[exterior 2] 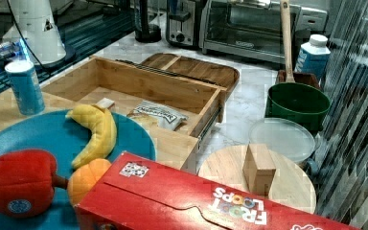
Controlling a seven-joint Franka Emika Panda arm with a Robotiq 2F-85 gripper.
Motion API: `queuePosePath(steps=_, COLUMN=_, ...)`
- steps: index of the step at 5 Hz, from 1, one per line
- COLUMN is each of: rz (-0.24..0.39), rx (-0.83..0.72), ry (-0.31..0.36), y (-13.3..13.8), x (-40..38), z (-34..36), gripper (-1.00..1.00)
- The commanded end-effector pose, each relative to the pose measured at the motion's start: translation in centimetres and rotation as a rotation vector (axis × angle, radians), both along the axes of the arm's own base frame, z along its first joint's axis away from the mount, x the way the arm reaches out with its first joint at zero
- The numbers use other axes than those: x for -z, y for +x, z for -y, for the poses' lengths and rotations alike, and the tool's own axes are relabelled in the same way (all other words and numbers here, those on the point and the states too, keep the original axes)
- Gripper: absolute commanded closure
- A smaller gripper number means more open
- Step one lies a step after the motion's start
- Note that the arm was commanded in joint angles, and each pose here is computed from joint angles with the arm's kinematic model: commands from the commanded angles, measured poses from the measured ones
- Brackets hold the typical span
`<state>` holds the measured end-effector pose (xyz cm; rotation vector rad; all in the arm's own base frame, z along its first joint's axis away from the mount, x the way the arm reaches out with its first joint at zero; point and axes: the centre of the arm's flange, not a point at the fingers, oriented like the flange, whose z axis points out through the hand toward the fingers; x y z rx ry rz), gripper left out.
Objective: Close the drawer.
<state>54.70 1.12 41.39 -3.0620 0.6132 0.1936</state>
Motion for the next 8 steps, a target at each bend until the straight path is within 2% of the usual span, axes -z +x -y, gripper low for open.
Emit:
queuePosePath(steps=1, rz=-0.017, rx=-0.299, ry=0.021, y=-1.8, x=4.9, z=-5.9, gripper=1.00)
queuePosePath(steps=2, rz=0.003, rx=-0.352, ry=-0.004, y=-2.5, x=7.9, z=-5.8, gripper=1.00)
queuePosePath(steps=4, rz=0.015, rx=-0.363, ry=0.014, y=-2.5, x=11.8, z=-5.0, gripper=1.00)
queuePosePath(steps=5, rz=0.013, rx=-0.404, ry=0.003, y=-2.7, x=12.4, z=-3.4, gripper=1.00)
queuePosePath(steps=7, rz=0.037, rx=-0.510, ry=-0.072, y=-2.3, x=10.7, z=0.9, gripper=1.00)
queuePosePath(steps=8, rz=0.056, rx=-0.540, ry=-0.069, y=-1.4, x=10.8, z=4.2, gripper=1.00)
